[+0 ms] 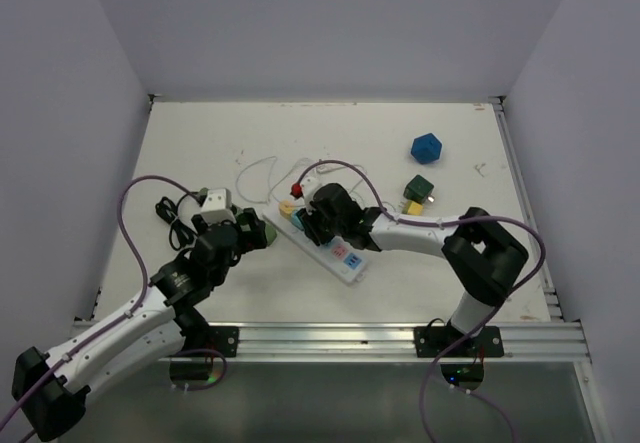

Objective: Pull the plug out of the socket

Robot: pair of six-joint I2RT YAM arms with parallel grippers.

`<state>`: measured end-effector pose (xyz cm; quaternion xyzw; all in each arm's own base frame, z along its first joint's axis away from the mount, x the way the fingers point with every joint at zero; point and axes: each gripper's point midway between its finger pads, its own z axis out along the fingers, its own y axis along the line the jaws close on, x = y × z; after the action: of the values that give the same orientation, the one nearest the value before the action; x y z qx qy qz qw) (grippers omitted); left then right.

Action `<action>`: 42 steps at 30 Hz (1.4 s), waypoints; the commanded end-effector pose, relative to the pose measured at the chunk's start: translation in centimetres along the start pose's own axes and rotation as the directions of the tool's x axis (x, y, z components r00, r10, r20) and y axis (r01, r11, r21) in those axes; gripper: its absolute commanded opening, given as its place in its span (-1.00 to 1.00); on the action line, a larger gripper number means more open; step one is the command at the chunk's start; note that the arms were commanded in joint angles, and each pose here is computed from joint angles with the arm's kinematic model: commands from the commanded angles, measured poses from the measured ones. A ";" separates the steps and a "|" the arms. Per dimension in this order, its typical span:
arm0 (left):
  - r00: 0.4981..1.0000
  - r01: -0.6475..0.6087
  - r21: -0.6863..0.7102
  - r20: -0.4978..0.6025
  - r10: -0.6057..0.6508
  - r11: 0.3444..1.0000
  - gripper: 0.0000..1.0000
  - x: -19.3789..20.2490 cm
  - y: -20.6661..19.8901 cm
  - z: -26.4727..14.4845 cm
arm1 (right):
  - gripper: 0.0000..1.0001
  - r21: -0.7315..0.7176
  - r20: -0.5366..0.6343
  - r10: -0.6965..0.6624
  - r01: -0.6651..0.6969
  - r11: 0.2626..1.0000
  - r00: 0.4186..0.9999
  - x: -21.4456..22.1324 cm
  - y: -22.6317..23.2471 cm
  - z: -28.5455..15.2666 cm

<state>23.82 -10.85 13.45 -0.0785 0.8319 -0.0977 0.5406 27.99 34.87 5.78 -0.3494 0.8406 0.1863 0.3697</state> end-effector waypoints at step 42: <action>0.984 0.054 0.184 -0.177 -0.021 0.981 0.77 8.4 -6.1 6.5 | -1.00 -0.003 0.486 0.078 -0.088 0.996 0.871 -9.4 -1.7 -9.6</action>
<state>28.42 -20.66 9.19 -0.0583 0.8231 -0.2363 0.5132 24.81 30.79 9.36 -0.3336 0.8121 0.2303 0.4196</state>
